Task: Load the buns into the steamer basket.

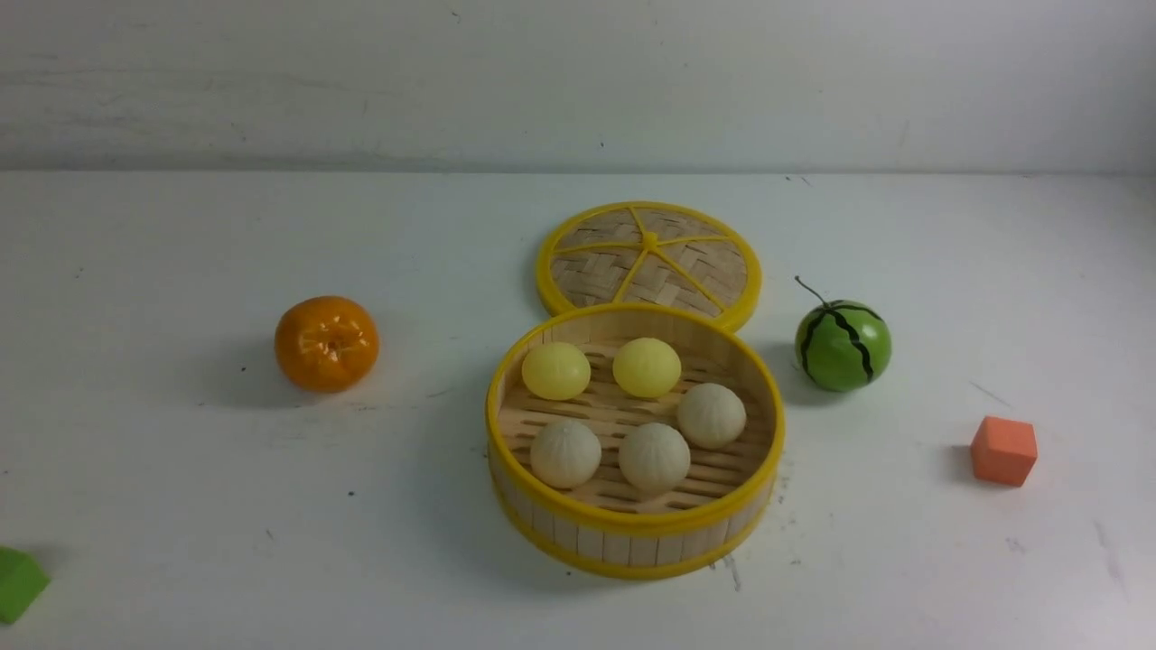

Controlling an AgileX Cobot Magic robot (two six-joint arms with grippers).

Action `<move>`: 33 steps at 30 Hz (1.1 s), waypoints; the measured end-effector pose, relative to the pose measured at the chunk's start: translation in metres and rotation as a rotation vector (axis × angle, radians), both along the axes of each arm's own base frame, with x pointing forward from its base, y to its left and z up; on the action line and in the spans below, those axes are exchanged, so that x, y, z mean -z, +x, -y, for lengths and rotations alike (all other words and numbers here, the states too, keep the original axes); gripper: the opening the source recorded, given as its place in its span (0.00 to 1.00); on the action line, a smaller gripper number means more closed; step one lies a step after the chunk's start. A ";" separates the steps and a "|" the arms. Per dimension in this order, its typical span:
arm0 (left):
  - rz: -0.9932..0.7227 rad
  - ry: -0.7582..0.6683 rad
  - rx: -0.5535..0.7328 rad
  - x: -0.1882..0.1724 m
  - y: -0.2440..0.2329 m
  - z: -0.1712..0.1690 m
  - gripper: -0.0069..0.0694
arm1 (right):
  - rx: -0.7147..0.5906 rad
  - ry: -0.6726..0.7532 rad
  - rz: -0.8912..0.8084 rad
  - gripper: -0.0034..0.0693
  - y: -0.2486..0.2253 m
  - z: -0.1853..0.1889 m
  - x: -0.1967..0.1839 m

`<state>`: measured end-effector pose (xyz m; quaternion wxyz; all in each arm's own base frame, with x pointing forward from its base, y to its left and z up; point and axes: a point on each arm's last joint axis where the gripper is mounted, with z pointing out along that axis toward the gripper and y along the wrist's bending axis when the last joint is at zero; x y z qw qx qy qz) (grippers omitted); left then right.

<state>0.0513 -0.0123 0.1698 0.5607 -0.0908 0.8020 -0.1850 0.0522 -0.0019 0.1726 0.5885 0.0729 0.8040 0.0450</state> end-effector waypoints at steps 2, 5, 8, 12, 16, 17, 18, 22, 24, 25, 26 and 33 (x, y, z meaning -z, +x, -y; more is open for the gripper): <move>-0.005 -0.008 -0.001 0.000 0.000 0.000 0.07 | 0.000 0.000 0.000 0.09 0.000 0.000 0.000; -0.008 -0.010 -0.001 0.000 0.000 0.000 0.07 | 0.000 0.000 0.000 0.09 0.000 0.000 0.000; -0.008 -0.012 -0.002 0.000 0.000 0.000 0.07 | 0.000 0.000 0.000 0.10 0.000 0.000 0.000; -0.008 -0.012 -0.002 0.000 0.000 0.000 0.07 | 0.000 0.000 0.000 0.10 0.000 0.000 0.000; -0.008 -0.013 -0.002 0.000 0.000 0.000 0.07 | 0.000 0.000 0.000 0.10 0.000 0.000 0.000; -0.008 -0.013 -0.002 0.000 0.000 0.000 0.07 | 0.000 0.000 0.000 0.10 0.000 0.000 0.000; -0.008 -0.013 -0.002 0.000 0.000 0.000 0.07 | 0.000 0.000 0.000 0.10 0.000 0.000 0.000; -0.008 -0.013 -0.002 0.000 0.000 0.000 0.07 | 0.000 0.000 0.000 0.10 0.000 0.000 0.000; -0.008 -0.013 -0.002 0.000 0.000 0.000 0.07 | 0.000 0.000 0.000 0.10 0.000 0.000 0.000; -0.008 -0.013 -0.002 0.000 0.000 0.000 0.07 | 0.000 0.000 0.000 0.10 0.000 0.000 0.000; -0.008 -0.013 -0.002 0.000 0.000 0.000 0.07 | 0.000 0.000 0.000 0.10 0.000 0.000 0.000; -0.008 -0.013 -0.002 0.000 0.000 0.000 0.07 | 0.000 0.000 0.000 0.10 0.000 0.000 0.000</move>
